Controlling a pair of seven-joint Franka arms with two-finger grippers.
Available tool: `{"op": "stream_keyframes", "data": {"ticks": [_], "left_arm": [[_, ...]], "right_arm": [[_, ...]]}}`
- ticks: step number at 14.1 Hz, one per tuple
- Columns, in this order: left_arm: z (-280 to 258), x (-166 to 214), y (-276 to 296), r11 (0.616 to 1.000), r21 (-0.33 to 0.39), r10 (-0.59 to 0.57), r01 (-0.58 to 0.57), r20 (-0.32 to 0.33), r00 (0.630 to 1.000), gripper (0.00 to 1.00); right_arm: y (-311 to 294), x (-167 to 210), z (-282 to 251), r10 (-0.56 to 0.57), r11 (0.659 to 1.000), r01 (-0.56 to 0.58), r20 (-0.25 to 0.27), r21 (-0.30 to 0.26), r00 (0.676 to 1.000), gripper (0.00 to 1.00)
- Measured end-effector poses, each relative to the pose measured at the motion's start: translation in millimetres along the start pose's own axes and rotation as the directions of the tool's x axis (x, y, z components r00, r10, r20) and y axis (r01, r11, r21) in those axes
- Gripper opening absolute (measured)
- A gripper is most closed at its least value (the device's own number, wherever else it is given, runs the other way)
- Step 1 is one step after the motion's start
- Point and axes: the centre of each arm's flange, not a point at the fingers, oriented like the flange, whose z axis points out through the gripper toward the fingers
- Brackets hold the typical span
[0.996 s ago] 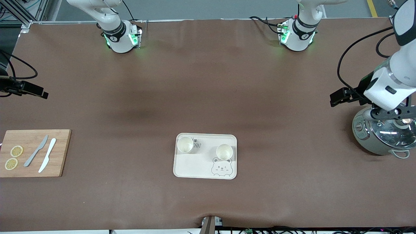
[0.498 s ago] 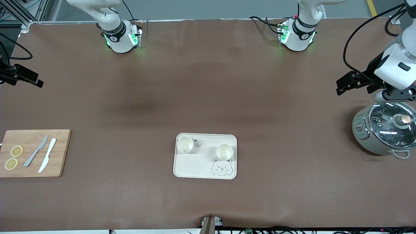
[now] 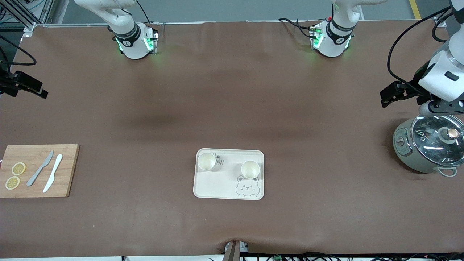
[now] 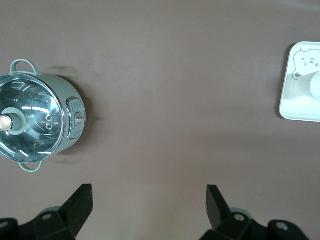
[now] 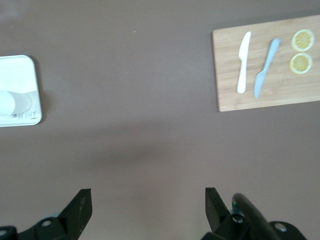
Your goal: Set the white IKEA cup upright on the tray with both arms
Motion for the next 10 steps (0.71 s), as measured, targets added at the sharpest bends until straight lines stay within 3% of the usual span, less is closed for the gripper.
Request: {"op": "stream_keyframes", "data": {"ticks": [2, 10], "left_arm": [[-3, -2, 2, 1.000, 0.000, 0.004, -0.004, -0.006, 1.000, 1.00], [-24, -55, -5, 0.999, -0.001, 0.046, -0.046, -0.051, 0.998, 1.00]], "right_arm": [[-2, 1, -8, -0.010, 0.999, 0.009, -0.017, -0.047, 1.000, 1.00], [-12, -1, -7, -0.030, 0.998, 0.030, 0.008, -0.060, 1.000, 1.00]]}}
